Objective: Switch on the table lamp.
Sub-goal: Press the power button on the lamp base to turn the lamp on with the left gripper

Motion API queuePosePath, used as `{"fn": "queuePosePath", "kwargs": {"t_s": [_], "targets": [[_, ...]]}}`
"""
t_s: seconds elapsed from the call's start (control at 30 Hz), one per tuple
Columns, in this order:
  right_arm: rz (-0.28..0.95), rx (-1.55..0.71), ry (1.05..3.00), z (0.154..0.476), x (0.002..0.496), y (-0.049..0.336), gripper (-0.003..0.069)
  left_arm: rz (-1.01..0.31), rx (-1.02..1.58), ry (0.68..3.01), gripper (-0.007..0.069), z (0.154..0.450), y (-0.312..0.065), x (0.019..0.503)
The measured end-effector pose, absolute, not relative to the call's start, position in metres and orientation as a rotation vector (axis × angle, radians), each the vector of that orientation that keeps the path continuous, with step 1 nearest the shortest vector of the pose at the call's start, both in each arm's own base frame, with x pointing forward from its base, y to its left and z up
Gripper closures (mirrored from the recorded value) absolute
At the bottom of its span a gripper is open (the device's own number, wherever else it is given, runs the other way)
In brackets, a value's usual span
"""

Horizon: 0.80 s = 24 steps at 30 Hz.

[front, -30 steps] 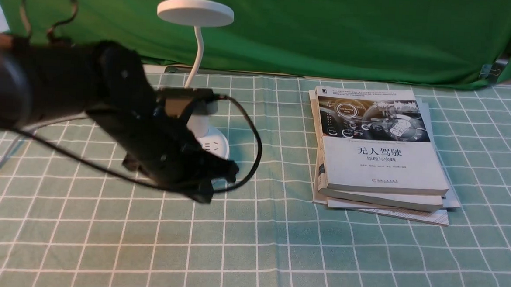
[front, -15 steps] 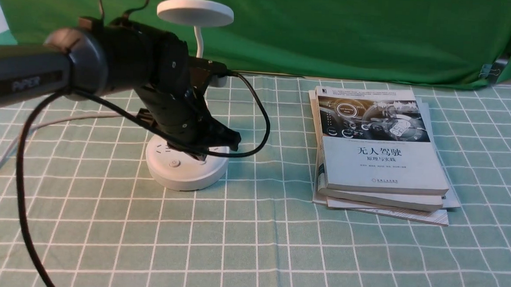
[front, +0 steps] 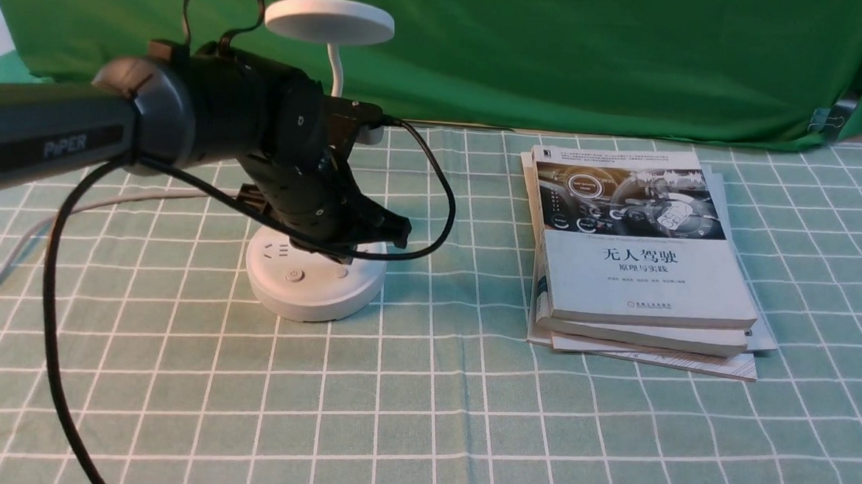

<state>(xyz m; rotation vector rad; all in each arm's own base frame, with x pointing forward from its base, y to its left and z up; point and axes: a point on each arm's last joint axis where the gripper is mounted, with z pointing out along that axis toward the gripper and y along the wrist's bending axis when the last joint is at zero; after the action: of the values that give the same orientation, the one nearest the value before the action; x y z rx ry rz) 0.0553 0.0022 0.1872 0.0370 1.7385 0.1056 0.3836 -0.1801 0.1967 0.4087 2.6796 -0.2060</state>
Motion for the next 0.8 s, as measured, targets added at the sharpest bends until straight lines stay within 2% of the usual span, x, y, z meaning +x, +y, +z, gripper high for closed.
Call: {"fn": "queuePosePath", "kwargs": {"t_s": [0.1, 0.4, 0.6, 0.8], "targets": [[0.106, 0.037, 1.739, 0.187, 0.055, 0.002, 0.0418, -0.194, 0.413, 2.718, 0.0605, 0.185, -0.180, 0.384], [0.106, 0.037, 1.739, 0.187, 0.055, 0.002, 0.0418, -0.187, 0.413, 2.739, 0.0604, 0.181, -0.182, 0.387], [0.106, 0.037, 1.739, 0.187, 0.055, 0.002, 0.0418, -0.239, 0.395, 2.799, 0.0604, 0.203, -0.177, 0.367], [0.106, 0.037, 1.739, 0.187, 0.055, 0.002, 0.0418, -0.331, 0.431, 2.876, 0.0604, 0.228, -0.156, 0.303]]}}
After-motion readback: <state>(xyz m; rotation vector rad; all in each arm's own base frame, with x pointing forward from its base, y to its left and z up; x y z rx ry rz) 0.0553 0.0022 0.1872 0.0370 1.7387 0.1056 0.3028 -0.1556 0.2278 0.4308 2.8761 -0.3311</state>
